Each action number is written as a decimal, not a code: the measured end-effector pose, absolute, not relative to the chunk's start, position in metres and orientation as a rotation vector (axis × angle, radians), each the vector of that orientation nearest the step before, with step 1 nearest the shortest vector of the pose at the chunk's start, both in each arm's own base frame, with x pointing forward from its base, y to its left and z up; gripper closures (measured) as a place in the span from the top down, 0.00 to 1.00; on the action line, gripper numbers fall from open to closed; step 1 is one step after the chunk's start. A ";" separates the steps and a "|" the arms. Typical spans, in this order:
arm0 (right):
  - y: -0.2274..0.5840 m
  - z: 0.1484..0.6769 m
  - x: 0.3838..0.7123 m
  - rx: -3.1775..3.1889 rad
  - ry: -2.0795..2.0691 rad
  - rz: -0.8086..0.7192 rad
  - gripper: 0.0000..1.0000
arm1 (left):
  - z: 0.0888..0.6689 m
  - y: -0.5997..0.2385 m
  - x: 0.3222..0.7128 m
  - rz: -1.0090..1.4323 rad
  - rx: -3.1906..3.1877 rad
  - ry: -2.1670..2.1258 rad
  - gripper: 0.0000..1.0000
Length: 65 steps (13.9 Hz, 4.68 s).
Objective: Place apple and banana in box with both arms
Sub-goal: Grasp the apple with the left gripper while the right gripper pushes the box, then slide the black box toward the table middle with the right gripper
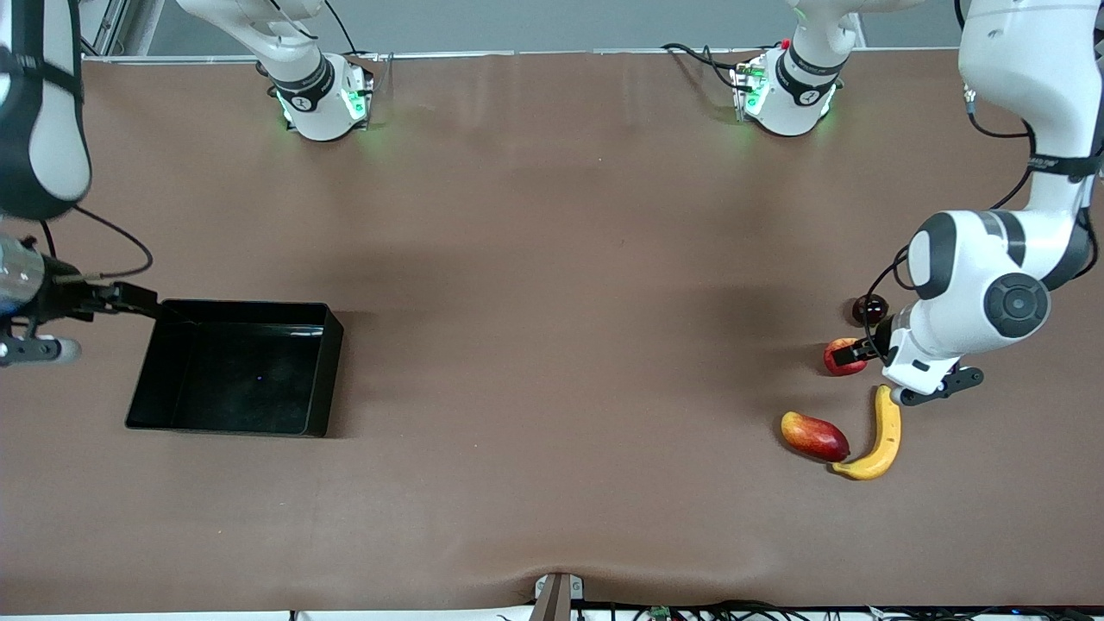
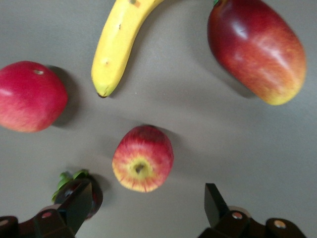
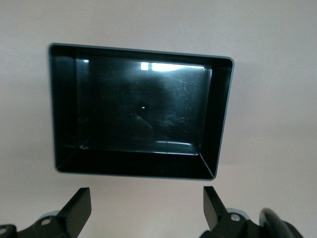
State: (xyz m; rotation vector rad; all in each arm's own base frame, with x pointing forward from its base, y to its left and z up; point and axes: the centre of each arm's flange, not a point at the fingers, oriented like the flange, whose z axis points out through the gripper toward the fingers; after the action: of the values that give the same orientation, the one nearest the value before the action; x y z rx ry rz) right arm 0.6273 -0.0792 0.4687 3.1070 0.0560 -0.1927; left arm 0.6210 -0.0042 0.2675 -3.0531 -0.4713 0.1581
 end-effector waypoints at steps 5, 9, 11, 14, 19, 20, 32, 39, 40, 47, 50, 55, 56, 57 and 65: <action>-0.137 0.395 0.645 3.106 -0.005 -0.212 1.00 | 0.226 0.008 0.615 0.186 -3.049 -0.500 1.00; -0.169 0.331 0.658 3.099 0.058 -0.153 1.00 | 0.219 0.015 0.613 0.203 -3.045 -0.514 0.94; -0.187 0.297 0.661 3.095 0.082 -0.134 1.00 | 0.219 0.016 0.612 0.203 -3.045 -0.516 0.76; -0.205 0.264 0.661 3.091 0.083 -0.121 1.00 | 0.220 0.010 0.613 0.204 -3.050 -0.502 0.69; -0.212 0.251 0.656 3.099 0.083 -0.158 0.58 | 0.239 -0.006 0.613 0.216 -3.061 -0.463 0.69; -0.211 0.250 0.656 3.100 0.083 -0.161 0.45 | 0.251 -0.010 0.613 0.220 -3.062 -0.454 0.69; -0.192 0.292 0.670 3.273 -0.002 -0.260 0.06 | 0.358 -0.065 0.606 0.164 -3.094 -0.328 0.69; -0.033 0.366 0.684 3.258 -0.086 -0.428 0.06 | 0.401 -0.063 0.615 0.177 -3.085 -0.338 0.69; -0.003 0.373 0.684 3.252 -0.067 -0.427 0.06 | 0.407 -0.063 0.616 0.174 -3.085 -0.338 0.69; 0.147 0.373 0.673 3.339 0.103 -0.409 0.06 | 0.435 -0.087 0.617 0.183 -3.090 -0.318 0.69; 0.217 0.361 0.659 3.330 0.094 -0.354 0.06 | 0.443 -0.090 0.617 0.186 -3.089 -0.324 0.69; 0.312 0.320 0.635 3.316 -0.004 -0.279 0.06 | 0.446 -0.108 0.614 0.184 -3.094 -0.322 0.69; 0.324 0.308 0.632 3.316 -0.021 -0.256 0.06 | 0.449 -0.118 0.613 0.177 -3.097 -0.336 0.69; 0.332 0.297 0.629 3.317 -0.041 -0.232 0.06 | 0.452 -0.128 0.611 0.172 -3.099 -0.351 0.69; 0.361 0.252 0.614 3.307 -0.036 -0.204 0.11 | 0.461 -0.152 0.608 0.153 -3.105 -0.385 0.69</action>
State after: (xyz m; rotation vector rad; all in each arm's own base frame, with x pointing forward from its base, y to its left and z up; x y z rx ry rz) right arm 0.6144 0.3609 0.2518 3.3069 -0.0357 -0.2035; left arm 0.6078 -0.1523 0.4613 -3.1053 -0.3852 0.1530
